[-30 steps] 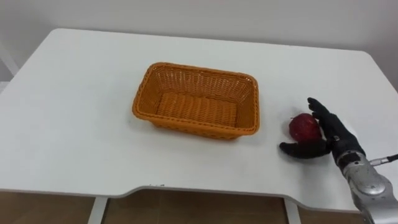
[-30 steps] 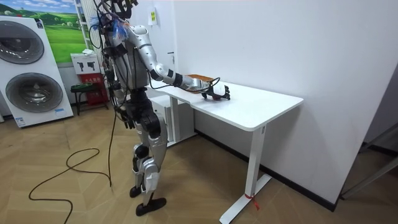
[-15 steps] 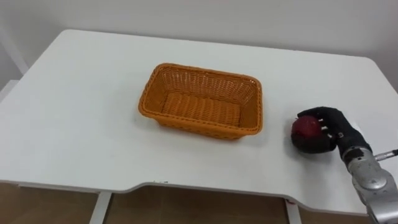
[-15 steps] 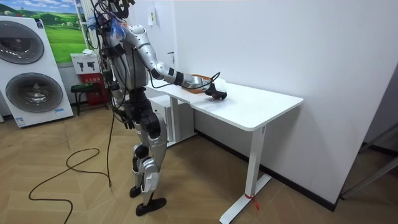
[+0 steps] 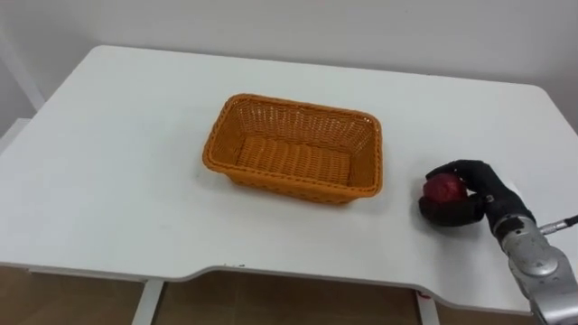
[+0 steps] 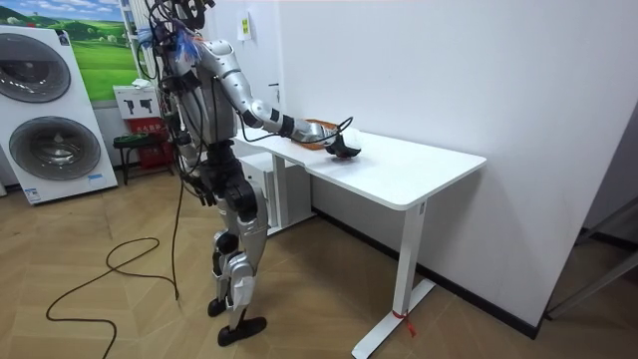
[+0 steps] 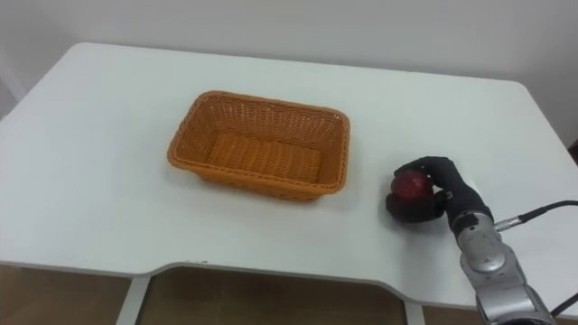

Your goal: Pick and place apple

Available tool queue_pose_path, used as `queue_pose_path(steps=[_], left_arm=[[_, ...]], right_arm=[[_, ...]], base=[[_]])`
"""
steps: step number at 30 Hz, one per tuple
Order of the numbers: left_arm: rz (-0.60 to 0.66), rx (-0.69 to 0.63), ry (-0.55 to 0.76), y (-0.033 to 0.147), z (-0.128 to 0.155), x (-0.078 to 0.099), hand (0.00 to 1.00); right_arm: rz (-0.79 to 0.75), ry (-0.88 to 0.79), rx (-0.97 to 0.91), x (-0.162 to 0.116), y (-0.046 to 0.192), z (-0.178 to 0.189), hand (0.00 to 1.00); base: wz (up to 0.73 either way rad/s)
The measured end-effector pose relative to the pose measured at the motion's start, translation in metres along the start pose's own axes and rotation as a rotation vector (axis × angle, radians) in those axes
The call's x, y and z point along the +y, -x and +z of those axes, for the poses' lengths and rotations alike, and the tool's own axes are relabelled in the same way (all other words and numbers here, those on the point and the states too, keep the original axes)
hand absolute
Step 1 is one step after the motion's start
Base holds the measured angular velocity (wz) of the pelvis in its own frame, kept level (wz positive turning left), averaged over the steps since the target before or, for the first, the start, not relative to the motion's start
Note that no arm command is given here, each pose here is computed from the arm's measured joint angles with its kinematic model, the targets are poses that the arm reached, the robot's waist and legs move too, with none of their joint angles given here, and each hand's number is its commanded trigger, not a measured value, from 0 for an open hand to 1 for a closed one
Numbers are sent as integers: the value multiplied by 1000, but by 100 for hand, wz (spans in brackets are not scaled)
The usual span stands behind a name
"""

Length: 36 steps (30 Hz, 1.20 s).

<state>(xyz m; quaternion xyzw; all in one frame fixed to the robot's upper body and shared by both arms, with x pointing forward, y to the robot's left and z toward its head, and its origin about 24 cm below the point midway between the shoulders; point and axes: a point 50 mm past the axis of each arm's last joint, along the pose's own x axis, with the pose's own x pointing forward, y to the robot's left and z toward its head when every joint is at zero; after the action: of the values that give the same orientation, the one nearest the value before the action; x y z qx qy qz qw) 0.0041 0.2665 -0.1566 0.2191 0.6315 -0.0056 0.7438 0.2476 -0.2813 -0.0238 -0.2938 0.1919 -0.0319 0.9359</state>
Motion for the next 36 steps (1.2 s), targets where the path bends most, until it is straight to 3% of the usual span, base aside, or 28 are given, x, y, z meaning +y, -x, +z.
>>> queue_pose_path(steps=[9, 14, 23, 31, 36], left_arm=[[5, 11, 22, 0, -2, 2, 0], [8, 13, 19, 1, -4, 0, 0], [37, -11, 23, -1, 4, 0, 0], [40, 17, 22, -3, 3, -1, 0], [35, 1, 4, -4, 11, -1, 0]], right_arm=[[-136, -37, -148, -20, -1, 35, 100], [-242, -66, -390, -34, 8, 87, 100], [-314, -91, -522, -41, 19, 115, 100], [-321, -91, -734, -41, 41, 159, 100], [-232, -41, -742, -25, 39, 163, 100]], base=[[0], [-1], [0], [-2], [-1]])
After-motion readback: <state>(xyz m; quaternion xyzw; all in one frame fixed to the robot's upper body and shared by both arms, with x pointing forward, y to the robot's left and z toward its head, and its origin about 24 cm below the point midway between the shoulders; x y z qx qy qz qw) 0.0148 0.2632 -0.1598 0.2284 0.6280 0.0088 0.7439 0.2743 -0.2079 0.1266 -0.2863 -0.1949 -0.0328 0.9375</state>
